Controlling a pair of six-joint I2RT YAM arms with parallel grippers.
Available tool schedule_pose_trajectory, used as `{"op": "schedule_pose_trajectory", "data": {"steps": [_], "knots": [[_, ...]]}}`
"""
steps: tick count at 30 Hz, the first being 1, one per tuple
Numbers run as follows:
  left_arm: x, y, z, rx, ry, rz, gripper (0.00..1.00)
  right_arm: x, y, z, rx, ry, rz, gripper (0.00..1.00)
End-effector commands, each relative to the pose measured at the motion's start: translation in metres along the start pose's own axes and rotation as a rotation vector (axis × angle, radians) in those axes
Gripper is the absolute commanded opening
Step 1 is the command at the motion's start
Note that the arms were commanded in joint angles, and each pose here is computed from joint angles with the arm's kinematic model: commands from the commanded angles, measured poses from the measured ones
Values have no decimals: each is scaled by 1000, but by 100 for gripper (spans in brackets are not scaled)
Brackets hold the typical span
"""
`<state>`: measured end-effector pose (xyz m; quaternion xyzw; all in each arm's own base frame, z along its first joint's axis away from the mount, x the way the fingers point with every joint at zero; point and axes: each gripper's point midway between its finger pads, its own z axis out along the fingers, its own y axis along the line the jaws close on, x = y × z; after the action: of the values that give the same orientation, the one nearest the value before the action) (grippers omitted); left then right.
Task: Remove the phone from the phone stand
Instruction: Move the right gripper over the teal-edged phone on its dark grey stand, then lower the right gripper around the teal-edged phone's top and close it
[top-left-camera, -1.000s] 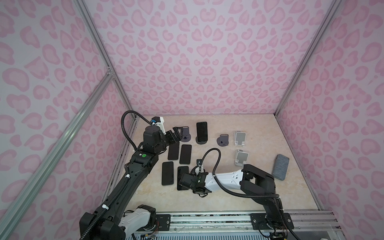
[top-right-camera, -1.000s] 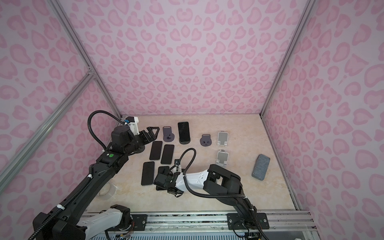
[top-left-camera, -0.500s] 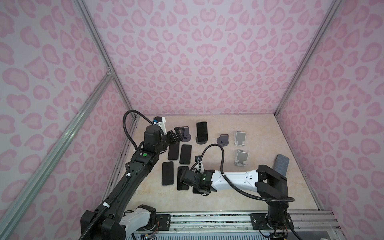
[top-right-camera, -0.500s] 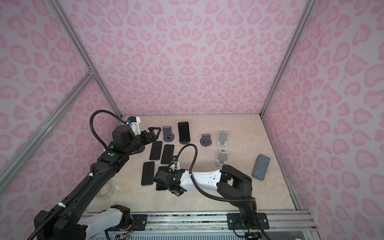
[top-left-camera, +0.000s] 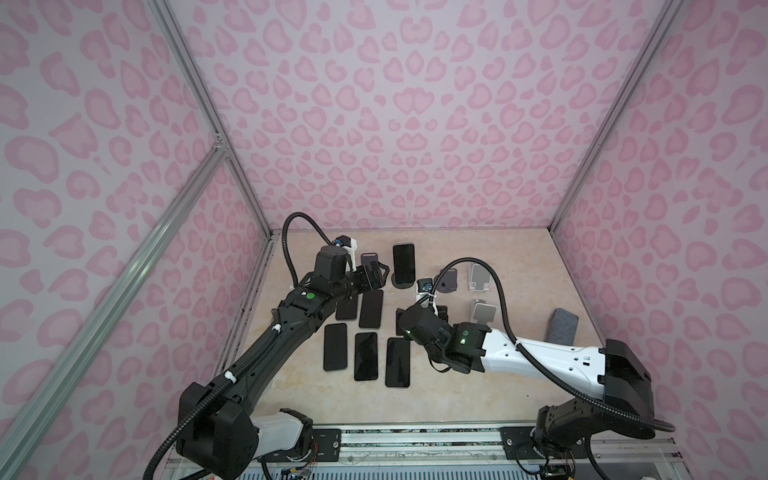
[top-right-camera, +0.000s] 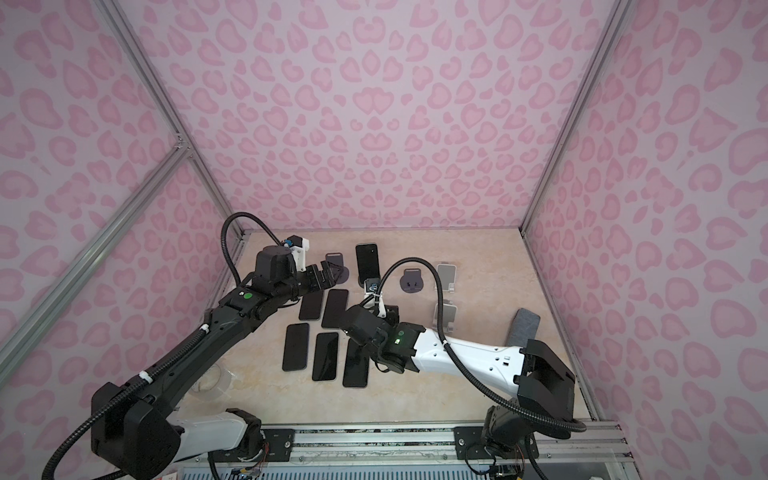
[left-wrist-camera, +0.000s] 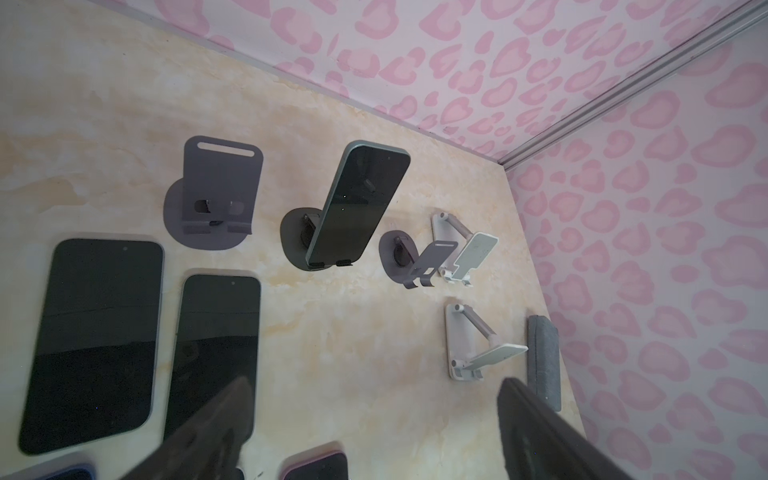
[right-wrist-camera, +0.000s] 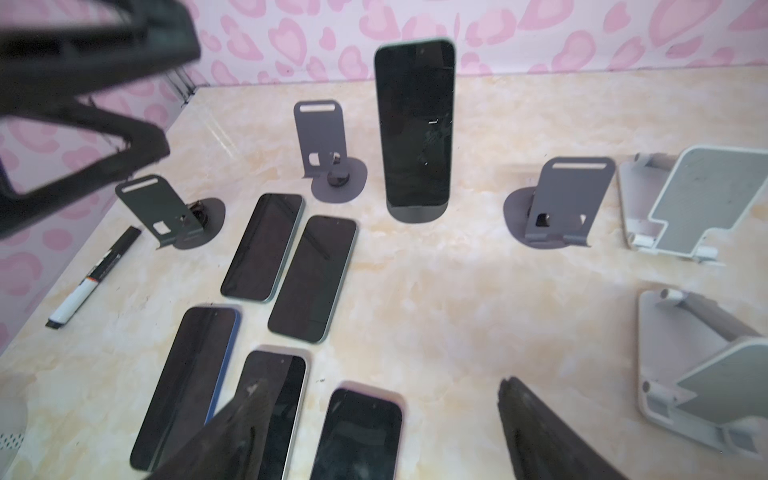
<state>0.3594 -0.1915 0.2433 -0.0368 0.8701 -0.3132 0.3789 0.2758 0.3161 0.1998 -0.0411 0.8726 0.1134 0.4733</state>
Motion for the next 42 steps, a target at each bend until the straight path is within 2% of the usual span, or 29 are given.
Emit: {"op": "schedule_pose_trajectory", "data": {"steps": [1, 4, 9, 10, 12, 15, 18, 20, 26, 35, 42], "knots": [[0, 1, 2, -9, 8, 9, 95, -13, -2, 2, -13, -37, -42, 90], [0, 3, 3, -18, 11, 7, 95, -14, -5, 3, -24, -22, -62, 91], [-1, 3, 2, -27, 6, 3, 95, -14, -12, 15, -127, 33, 24, 95], [-3, 5, 1, -34, -2, 6, 95, -17, -17, 20, -119, 31, 57, 95], [-5, 8, -2, -54, -16, 6, 95, -25, -46, 33, -8, 6, 148, 92], [-10, 13, -6, -82, -42, 8, 95, -37, -66, 44, 67, -53, 157, 87], [-12, 16, -8, -100, -58, 1, 95, -47, -54, 46, 17, -47, 47, 90], [-14, 17, -9, -105, -63, -4, 95, -54, -51, 49, 35, -41, -10, 95], [-21, 23, -14, -107, -83, -36, 95, -67, -33, 64, -26, -14, -99, 97], [-24, 29, -16, -118, -95, -45, 95, -82, -23, 96, 26, -11, -87, 99], [-24, 31, -15, -119, -92, -49, 95, -90, -14, 123, 11, -44, -105, 99]]}}
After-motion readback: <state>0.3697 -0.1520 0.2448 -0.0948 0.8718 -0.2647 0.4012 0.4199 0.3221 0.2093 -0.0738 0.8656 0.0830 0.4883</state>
